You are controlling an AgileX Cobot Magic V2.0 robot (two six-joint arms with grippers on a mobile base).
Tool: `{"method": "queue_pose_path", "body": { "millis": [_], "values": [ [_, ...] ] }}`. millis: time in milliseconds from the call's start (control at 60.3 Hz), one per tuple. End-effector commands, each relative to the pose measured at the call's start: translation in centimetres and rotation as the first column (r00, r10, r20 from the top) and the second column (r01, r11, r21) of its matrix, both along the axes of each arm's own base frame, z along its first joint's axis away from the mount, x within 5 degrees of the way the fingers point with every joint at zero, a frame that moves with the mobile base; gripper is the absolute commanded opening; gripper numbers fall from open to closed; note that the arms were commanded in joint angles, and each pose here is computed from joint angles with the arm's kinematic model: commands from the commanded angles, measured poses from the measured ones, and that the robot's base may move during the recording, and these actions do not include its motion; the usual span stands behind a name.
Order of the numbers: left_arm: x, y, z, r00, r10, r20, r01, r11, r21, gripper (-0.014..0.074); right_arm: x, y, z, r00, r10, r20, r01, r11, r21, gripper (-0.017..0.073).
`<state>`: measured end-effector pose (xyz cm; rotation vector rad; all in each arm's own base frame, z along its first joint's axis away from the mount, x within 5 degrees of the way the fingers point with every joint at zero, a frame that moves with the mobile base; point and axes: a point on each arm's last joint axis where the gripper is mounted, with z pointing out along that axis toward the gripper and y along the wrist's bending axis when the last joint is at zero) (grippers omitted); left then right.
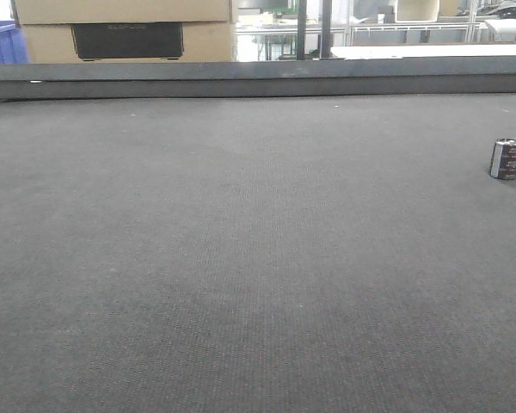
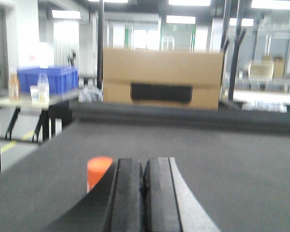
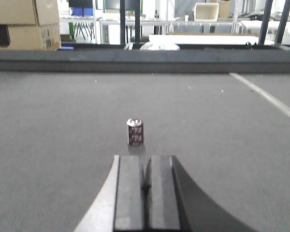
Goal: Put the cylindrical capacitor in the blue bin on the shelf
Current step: 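Move both open grippers down toward the orange cylinder and maroon capacitor, then close the right gripper around the maroon capacitor and lift it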
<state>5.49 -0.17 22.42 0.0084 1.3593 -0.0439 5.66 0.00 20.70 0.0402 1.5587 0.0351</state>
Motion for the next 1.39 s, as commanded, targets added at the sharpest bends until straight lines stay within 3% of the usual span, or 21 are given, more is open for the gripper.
{"method": "queue_pose_path", "body": {
  "millis": [0,116,215,365,464,613,630,762,878,1061,1375],
  "values": [
    [-0.2,0.0,0.8,0.998,0.001,0.07,-0.001,1.0,-0.008,-0.0111,-0.1,-0.1,0.9,0.995,-0.014,0.103,0.014,1.0,-0.002,-0.0162],
    [-1.1,0.0,4.2,0.994,-0.001,0.109,0.001,1.0,-0.007,-0.0111,-0.8,-0.1,4.4,0.98,-0.013,0.201,0.012,1.0,0.008,-0.0162],
    [-1.9,0.0,7.5,0.997,-0.001,0.071,0.0,1.0,0.007,-0.0111,-2.5,0.0,8.9,0.966,-0.003,0.26,0.002,1.0,0.004,-0.0162],
    [-1.7,0.1,11.8,0.998,0.006,-0.07,-0.004,1.0,0.031,-0.0108,-2.8,0.2,14.4,0.987,0.015,0.162,-0.015,1.0,-0.001,-0.0118],
    [-1.2,0.0,14.1,0.996,0.007,-0.093,-0.004,1.0,0.031,-0.004,-1.1,0.2,17.5,0.993,0.017,0.119,-0.017,1.0,-0.001,0.0097],
    [0.0,0.0,15.3,0.993,0.007,-0.119,-0.003,0.999,0.032,0.02,2.5,0.1,19.2,0.999,0.017,0.036,-0.017,1.0,0.002,0.0542],
    [0.2,0.0,15.3,0.992,0.007,-0.127,-0.003,0.999,0.033,0.0227,3.0,0.1,19.2,1.0,0.017,0.02,-0.017,1.0,0.002,0.058],
    [1.0,-0.1,14.9,0.985,0.002,-0.174,0.002,1.0,0.025,0.047,6.2,0.1,18.4,0.998,0.022,-0.063,-0.022,1.0,0.006,0.057],
    [1.1,-0.1,14.8,0.982,-0.005,-0.188,0.01,1.0,0.026,0.0584,9.1,0.1,17.2,0.988,0.02,-0.151,-0.019,1.0,0.009,0.057],
    [1.2,-0.3,14.3,0.978,-0.036,-0.205,0.042,0.999,0.027,0.0601,13.9,-0.1,13.1,0.954,0.007,-0.301,-0.013,1.0,-0.018,0.057],
    [1.2,-0.4,14.3,0.977,-0.051,-0.206,0.054,0.998,0.011,0.0601,19.1,-0.4,3.3,0.964,-0.026,-0.265,0.017,0.999,-0.038,0.057]
  ]
}}
